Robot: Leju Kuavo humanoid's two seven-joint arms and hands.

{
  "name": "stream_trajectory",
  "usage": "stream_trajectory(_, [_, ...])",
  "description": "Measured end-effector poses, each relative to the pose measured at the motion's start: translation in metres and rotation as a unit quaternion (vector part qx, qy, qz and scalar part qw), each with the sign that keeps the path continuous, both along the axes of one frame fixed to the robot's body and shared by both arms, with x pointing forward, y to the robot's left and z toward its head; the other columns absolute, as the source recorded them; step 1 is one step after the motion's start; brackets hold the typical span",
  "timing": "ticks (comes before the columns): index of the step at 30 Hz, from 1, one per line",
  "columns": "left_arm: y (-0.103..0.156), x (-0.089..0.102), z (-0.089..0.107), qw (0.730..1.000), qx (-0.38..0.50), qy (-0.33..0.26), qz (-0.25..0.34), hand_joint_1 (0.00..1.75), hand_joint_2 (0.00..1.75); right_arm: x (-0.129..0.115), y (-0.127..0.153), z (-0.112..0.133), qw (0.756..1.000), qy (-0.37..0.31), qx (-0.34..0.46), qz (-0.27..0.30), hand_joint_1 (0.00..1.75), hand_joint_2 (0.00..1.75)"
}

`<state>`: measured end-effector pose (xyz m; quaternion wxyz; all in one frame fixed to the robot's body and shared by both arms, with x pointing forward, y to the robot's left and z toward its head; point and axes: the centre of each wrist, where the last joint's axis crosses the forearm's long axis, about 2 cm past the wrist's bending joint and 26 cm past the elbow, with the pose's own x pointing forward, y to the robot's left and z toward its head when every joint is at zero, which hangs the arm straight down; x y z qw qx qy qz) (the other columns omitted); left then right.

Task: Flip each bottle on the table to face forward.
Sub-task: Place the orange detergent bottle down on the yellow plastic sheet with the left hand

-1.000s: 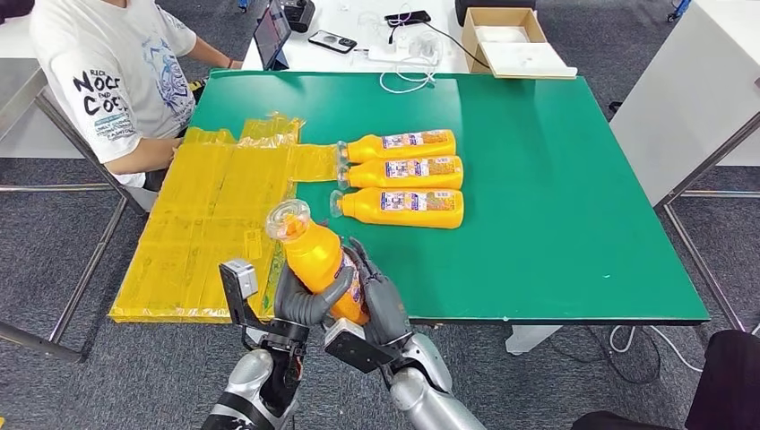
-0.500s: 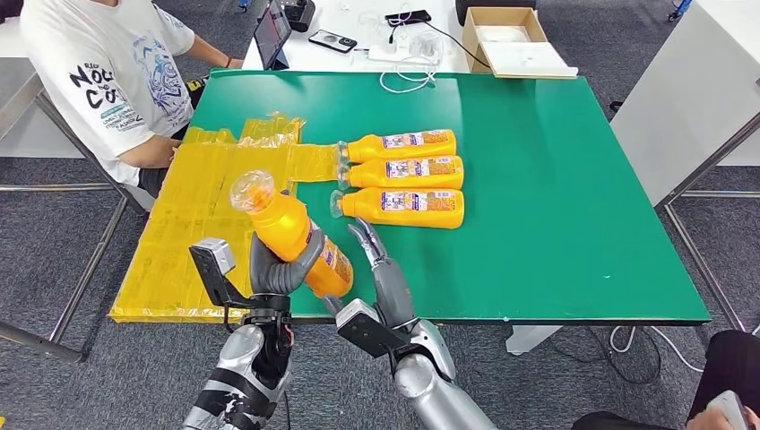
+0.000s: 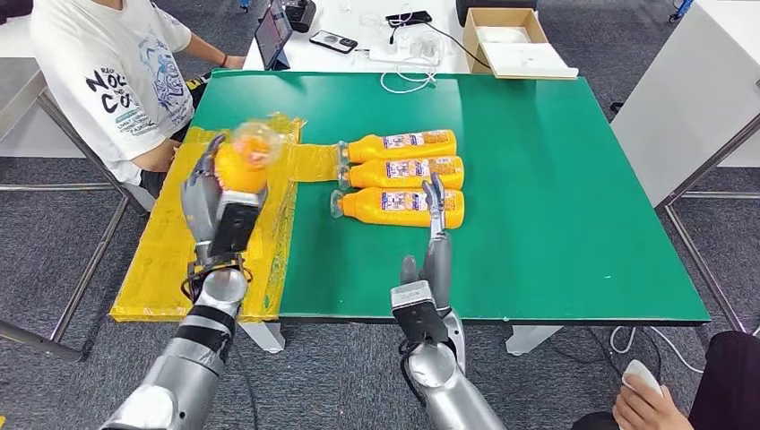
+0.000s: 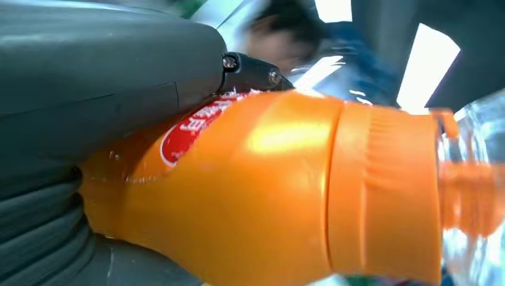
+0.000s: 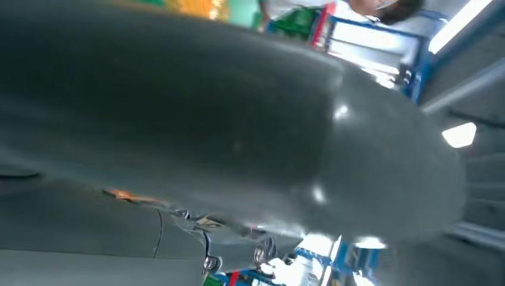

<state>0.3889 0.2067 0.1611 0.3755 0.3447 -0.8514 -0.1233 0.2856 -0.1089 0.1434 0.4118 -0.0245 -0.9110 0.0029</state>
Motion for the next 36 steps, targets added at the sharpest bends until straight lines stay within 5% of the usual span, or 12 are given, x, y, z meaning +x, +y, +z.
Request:
stream_trajectory(5, [0.041,0.013,-0.009,0.981,0.174,0.054,0.073,1.75,1.75,0.0,0.0,0.011,1.0,-0.014,0.024,-0.005,0.0,0.0])
stream_trajectory(22, [0.073,0.006,-0.06,0.966,0.109,0.206,0.112,1.75,1.75,-0.001,-0.001,0.019,0.999,-0.022,0.044,-0.004,0.0,0.0])
stream_trajectory(36, [0.081,0.0,-0.077,0.924,0.24,0.282,0.098,1.75,1.75,0.0,-0.002,0.008,0.999,0.0,0.044,0.017,0.0,0.0])
